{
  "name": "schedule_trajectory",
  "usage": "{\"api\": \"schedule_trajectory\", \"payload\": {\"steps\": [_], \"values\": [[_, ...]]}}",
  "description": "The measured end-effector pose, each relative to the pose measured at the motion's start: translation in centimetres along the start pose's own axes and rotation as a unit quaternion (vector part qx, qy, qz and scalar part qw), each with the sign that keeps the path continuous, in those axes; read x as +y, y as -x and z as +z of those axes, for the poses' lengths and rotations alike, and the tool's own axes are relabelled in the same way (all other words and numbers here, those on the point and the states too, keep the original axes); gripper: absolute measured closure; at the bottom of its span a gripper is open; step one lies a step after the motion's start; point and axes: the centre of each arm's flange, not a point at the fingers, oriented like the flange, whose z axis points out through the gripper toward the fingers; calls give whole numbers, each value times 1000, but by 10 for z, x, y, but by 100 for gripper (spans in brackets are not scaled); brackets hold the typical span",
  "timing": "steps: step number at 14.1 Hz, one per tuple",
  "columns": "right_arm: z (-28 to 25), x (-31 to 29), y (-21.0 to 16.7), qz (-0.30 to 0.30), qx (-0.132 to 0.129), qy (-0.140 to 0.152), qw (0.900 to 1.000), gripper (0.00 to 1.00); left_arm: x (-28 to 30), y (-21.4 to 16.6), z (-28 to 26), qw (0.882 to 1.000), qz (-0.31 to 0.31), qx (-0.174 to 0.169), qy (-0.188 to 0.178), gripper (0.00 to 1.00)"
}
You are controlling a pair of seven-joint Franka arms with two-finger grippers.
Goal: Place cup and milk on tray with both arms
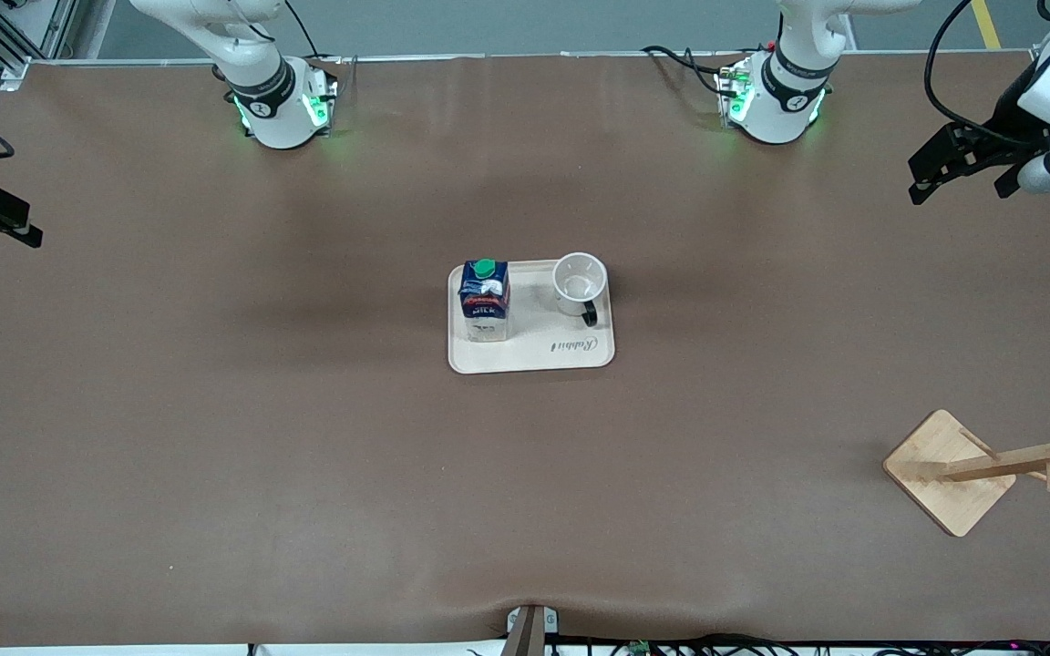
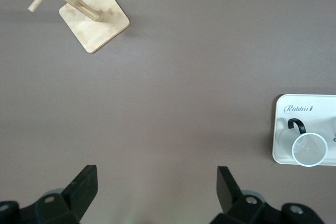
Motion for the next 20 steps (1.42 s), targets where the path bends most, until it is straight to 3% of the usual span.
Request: {"api": "schedule_trajectory", "payload": {"steps": [20], "values": [[0, -8, -1, -8, -2, 1, 1000, 0, -18, -10, 2, 999, -17, -28, -4, 0]]}}
